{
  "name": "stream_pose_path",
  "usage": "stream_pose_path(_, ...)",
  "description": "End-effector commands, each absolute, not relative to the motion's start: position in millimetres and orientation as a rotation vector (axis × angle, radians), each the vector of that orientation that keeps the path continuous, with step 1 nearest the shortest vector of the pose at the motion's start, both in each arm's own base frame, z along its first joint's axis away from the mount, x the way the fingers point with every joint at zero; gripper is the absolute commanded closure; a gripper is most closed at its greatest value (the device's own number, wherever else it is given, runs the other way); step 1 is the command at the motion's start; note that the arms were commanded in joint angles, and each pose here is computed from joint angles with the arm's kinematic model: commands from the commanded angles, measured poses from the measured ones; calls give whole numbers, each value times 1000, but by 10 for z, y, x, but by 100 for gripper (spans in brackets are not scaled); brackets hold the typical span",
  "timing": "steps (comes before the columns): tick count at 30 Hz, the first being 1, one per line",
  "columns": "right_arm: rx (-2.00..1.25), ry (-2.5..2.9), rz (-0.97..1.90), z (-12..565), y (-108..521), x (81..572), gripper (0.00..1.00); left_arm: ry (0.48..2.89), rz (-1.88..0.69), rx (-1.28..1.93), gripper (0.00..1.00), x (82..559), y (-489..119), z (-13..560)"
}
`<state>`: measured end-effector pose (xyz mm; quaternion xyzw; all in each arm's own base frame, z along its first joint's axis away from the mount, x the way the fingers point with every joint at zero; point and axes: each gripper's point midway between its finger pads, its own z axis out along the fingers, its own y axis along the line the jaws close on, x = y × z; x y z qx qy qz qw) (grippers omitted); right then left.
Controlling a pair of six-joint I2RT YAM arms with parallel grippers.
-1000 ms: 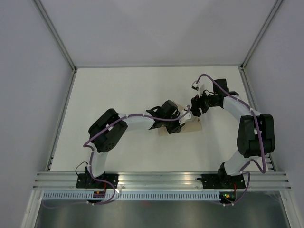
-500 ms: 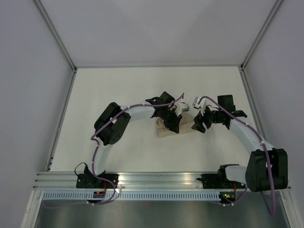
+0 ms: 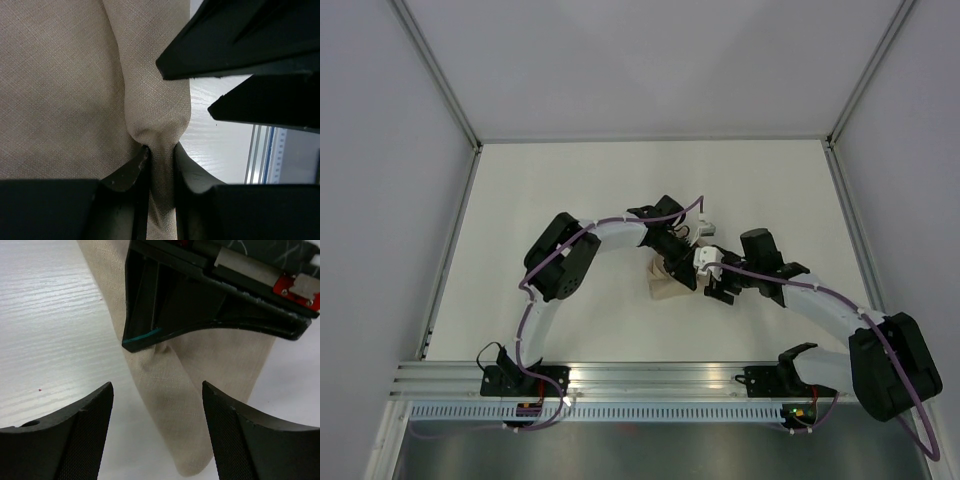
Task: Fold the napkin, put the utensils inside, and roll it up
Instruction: Roll the napkin with the utensil
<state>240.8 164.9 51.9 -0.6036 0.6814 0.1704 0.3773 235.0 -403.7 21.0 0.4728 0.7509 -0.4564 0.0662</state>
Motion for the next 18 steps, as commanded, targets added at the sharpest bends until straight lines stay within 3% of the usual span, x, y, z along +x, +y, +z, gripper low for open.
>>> stream_pose_path(1,-1571,1636,354,602,1744,2515,23,2617,-1290,1378,97,2066,-3655,-324)
stream_pose_path(9,-1679,1626,318,347,1835,2365,26,2622,-1299,1368,96,2092,-3665,-328)
stream_pose_path(18,-1674,1622,211,217,1805,2496,37,2608,-1351,1381,94,2075,-3703,-287)
